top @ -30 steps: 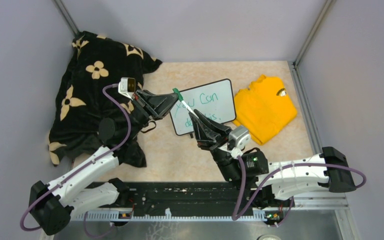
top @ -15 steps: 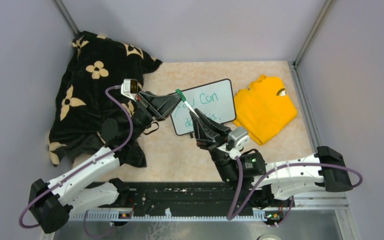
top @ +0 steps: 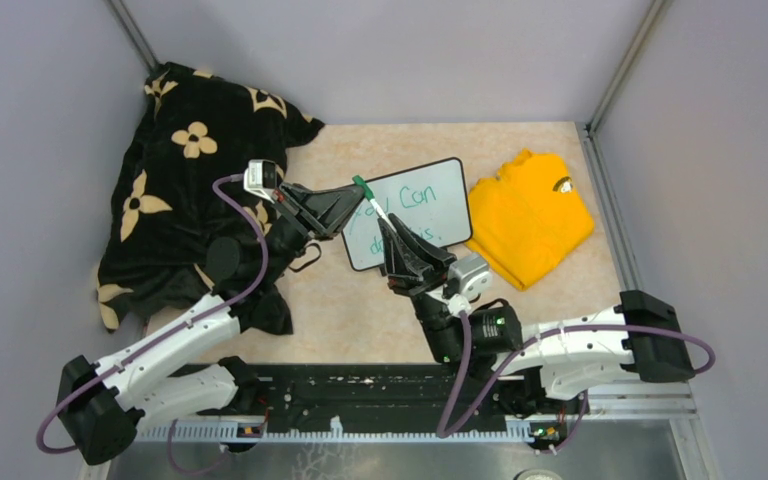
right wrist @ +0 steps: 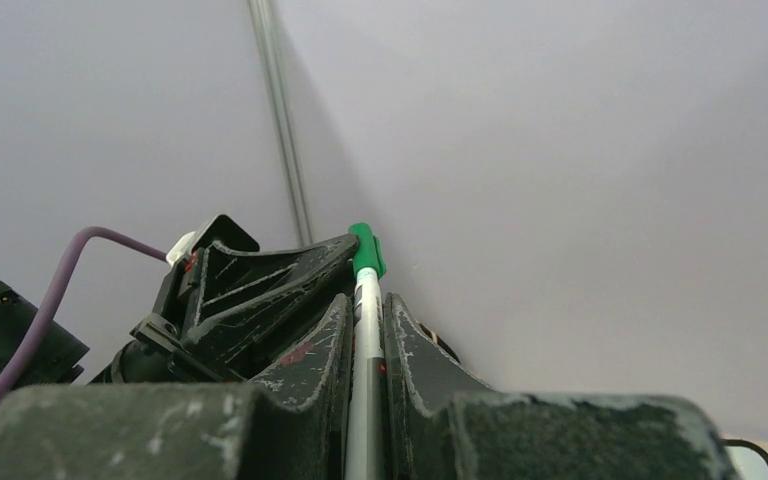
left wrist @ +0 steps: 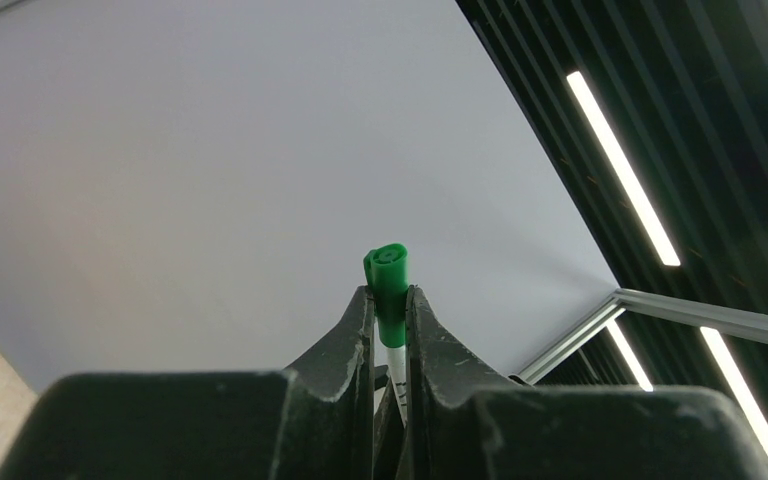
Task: Write a sentence on the whiteboard
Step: Close the whiteboard marker at the center of the board.
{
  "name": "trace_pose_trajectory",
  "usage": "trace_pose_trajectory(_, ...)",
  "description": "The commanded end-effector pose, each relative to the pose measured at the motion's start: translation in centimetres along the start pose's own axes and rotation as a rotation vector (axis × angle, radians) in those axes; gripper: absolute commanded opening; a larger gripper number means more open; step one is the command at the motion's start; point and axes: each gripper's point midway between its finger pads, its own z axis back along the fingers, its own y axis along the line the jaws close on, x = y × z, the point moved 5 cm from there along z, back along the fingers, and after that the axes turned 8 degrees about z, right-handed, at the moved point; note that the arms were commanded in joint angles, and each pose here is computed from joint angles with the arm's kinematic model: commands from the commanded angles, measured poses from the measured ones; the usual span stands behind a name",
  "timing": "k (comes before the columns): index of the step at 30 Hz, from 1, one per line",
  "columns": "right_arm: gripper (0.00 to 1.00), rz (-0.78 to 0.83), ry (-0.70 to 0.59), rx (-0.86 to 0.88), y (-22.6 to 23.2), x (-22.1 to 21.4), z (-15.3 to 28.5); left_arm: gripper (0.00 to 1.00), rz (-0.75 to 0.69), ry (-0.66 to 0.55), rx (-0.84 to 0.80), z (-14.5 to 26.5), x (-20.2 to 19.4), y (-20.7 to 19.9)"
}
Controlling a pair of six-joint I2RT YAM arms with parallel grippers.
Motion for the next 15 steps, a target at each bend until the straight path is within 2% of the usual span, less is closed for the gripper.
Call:
trace_pose_trajectory(1, 0.00, -0.047, -0.039, -0.059, -0.74, 1.75, -1.20, 0.00, 0.001, 0.050, -0.051, -0.07, -0.86, -0.94)
trace_pose_trajectory(15, 0.00, -0.039, -0.021, -0.035, 0.09, 1.25, -1.31, 0.00, 0.009, 0.078, -0.038, -0.46, -1.45, -0.53)
